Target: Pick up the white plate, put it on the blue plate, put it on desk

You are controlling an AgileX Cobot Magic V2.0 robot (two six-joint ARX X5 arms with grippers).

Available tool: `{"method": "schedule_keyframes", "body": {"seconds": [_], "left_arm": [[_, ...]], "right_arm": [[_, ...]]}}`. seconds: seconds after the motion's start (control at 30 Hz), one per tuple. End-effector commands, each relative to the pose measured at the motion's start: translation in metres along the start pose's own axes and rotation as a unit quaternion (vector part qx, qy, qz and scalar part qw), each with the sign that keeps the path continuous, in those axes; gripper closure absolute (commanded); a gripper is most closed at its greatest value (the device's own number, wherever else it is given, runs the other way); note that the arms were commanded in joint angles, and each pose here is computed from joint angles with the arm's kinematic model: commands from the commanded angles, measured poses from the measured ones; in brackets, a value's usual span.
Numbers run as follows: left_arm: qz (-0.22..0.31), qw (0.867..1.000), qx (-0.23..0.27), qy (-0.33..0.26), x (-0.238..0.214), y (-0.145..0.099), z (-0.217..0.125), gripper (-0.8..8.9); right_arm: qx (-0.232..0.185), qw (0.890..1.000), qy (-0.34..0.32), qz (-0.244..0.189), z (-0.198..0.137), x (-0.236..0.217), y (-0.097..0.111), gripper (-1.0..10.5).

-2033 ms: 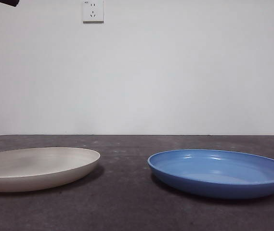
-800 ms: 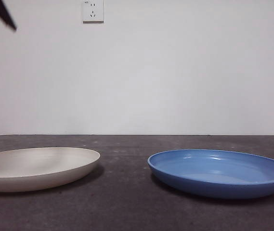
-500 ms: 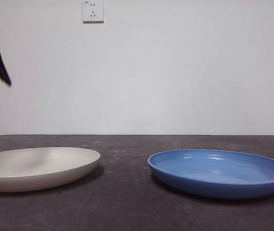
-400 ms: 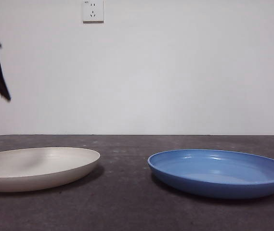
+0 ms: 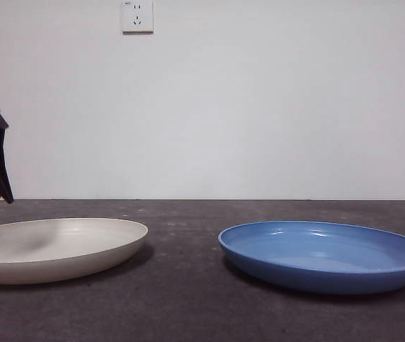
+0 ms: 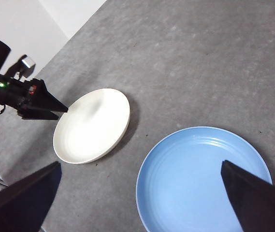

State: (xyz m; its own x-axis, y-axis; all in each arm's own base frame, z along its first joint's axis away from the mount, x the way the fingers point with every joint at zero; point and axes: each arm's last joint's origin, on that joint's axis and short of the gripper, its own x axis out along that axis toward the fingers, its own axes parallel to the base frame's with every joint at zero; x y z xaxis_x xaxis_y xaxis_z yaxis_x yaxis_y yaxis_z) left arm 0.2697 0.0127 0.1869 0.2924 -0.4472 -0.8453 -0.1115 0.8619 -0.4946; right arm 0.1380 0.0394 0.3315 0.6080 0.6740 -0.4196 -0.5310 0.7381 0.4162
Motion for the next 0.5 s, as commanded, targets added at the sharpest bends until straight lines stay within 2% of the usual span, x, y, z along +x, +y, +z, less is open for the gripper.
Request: {"method": "schedule_keyframes", "body": {"seconds": [0.03, 0.23, 0.37, 0.5], "left_arm": [[-0.001, 1.0, 0.011, -0.001, 0.0045, 0.0018, 0.0073, 2.2], [-0.008, 1.0, 0.013, 0.008, 0.0104, 0.004, 0.0083, 2.23], [-0.035, 0.999, 0.019, 0.008, 0.0104, 0.0023, 0.009, 2.31], [-0.036, 0.999, 0.021, 0.004, 0.0106, 0.0023, 0.0099, 2.9]], "right_arm": [[-0.014, 1.0, -0.008, 0.004, 0.0055, -0.0012, 0.0026, 3.2], [-0.015, 1.0, -0.011, 0.004, 0.006, -0.0013, 0.0027, 3.2], [-0.015, 1.0, -0.011, 0.004, 0.0061, -0.0013, 0.0027, 3.2], [-0.015, 1.0, -0.011, 0.004, 0.0061, -0.0013, 0.0027, 3.2]]}}
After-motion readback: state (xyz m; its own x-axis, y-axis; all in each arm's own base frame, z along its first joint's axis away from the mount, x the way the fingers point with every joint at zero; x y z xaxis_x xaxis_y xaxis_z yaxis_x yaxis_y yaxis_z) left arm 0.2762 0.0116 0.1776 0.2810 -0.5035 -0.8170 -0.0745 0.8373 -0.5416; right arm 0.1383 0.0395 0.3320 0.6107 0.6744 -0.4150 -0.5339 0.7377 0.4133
